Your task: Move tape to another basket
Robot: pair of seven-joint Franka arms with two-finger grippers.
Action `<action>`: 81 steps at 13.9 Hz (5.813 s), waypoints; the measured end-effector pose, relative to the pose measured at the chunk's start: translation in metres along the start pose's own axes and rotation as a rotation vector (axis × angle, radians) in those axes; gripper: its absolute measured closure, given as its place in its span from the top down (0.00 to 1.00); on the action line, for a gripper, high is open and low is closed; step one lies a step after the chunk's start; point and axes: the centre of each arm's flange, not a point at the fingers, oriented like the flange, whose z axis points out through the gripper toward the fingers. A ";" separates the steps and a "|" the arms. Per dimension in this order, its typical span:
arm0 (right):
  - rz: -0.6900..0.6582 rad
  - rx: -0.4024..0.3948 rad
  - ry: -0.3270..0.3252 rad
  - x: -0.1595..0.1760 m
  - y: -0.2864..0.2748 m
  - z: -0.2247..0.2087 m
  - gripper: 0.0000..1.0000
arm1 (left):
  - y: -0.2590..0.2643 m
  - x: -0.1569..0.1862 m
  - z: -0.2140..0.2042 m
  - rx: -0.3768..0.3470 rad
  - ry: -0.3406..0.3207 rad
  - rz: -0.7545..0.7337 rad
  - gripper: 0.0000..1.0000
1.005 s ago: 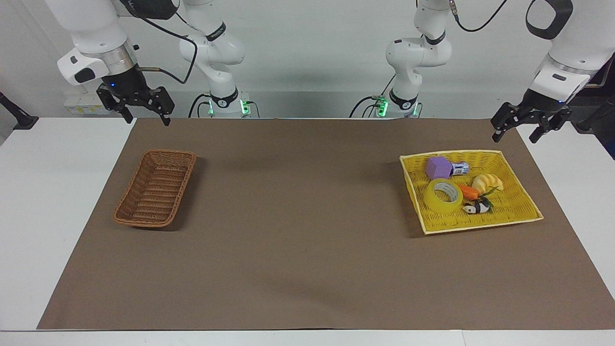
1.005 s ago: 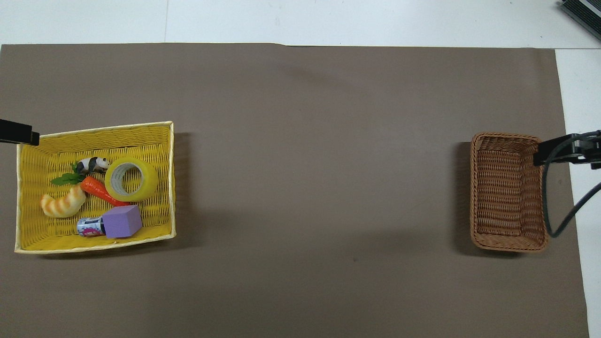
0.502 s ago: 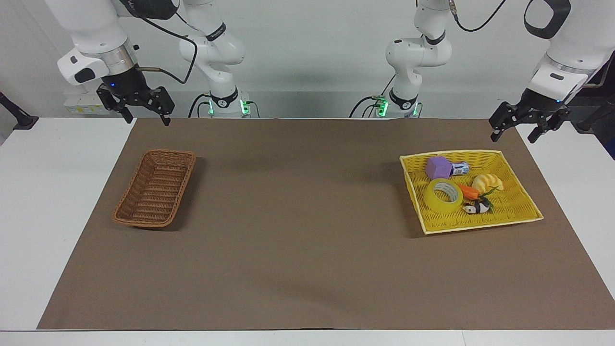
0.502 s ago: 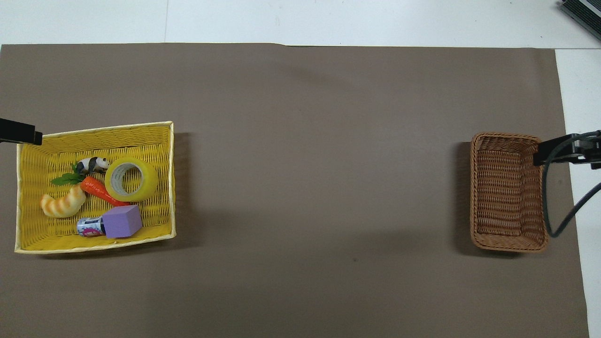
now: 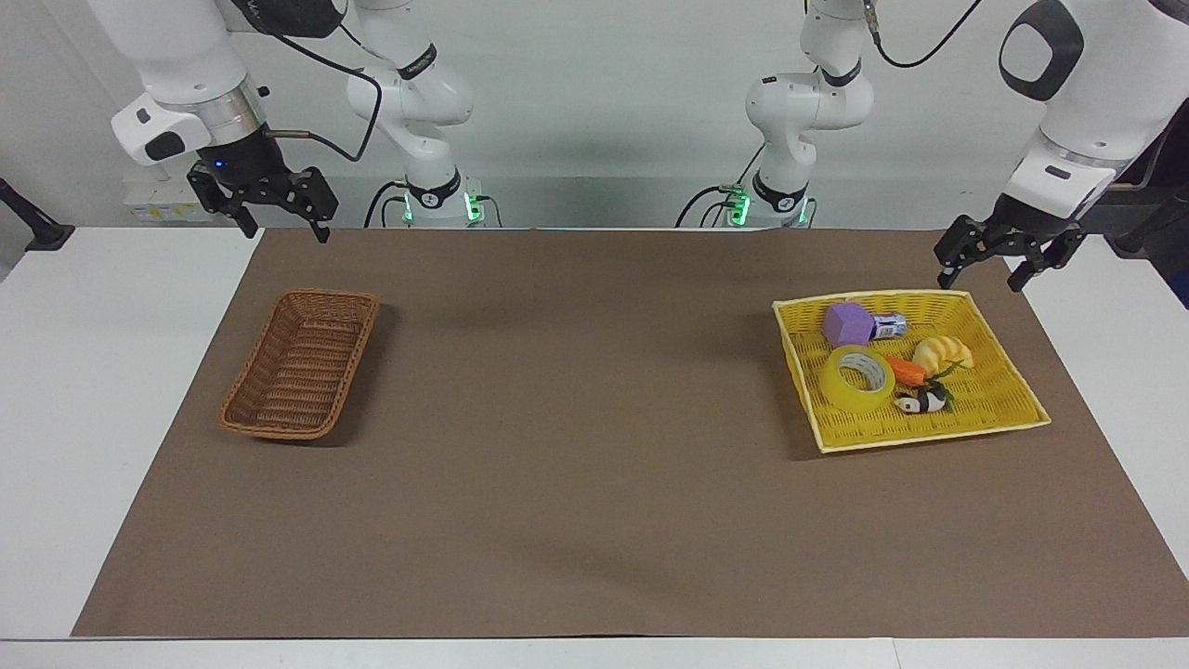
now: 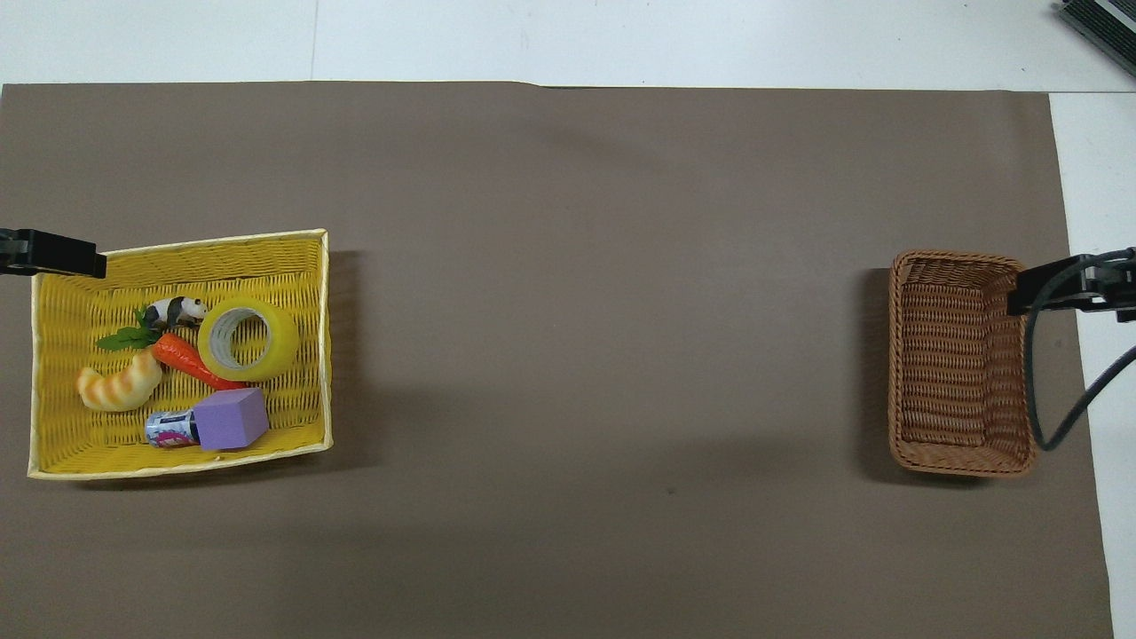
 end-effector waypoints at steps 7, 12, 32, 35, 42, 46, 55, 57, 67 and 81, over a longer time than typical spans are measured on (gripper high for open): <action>-0.008 -0.001 -0.023 -0.003 -0.004 0.001 1.00 | 0.000 -0.007 0.082 -0.001 -0.012 -0.001 1.00; -0.017 -0.002 -0.022 -0.005 -0.009 0.000 1.00 | 0.002 -0.018 0.135 0.000 -0.019 -0.001 1.00; -0.091 0.314 -0.104 -0.019 -0.035 -0.001 1.00 | 0.003 -0.030 0.252 0.010 -0.027 0.002 0.22; -0.115 0.319 -0.118 -0.028 -0.036 0.005 1.00 | 0.004 -0.022 0.242 0.011 -0.010 0.007 0.22; -0.081 0.395 -0.184 -0.033 -0.049 0.084 1.00 | 0.046 0.007 0.174 -0.004 0.005 0.061 0.22; -0.097 0.527 -0.222 -0.029 -0.080 0.129 1.00 | 0.113 0.007 0.173 -0.054 0.005 0.026 0.22; -0.128 0.783 -0.226 -0.012 -0.209 0.216 1.00 | 0.270 -0.013 0.193 -0.157 0.022 -0.071 0.22; -0.143 0.823 -0.234 -0.016 -0.236 0.228 1.00 | 0.295 -0.019 0.201 -0.176 0.015 -0.087 0.22; -0.057 0.956 -0.161 0.001 -0.275 0.317 1.00 | 0.365 -0.049 0.198 -0.236 -0.007 -0.107 0.22; -0.120 0.952 -0.119 0.002 -0.277 0.329 0.13 | 0.375 -0.052 0.193 -0.254 -0.003 -0.134 0.22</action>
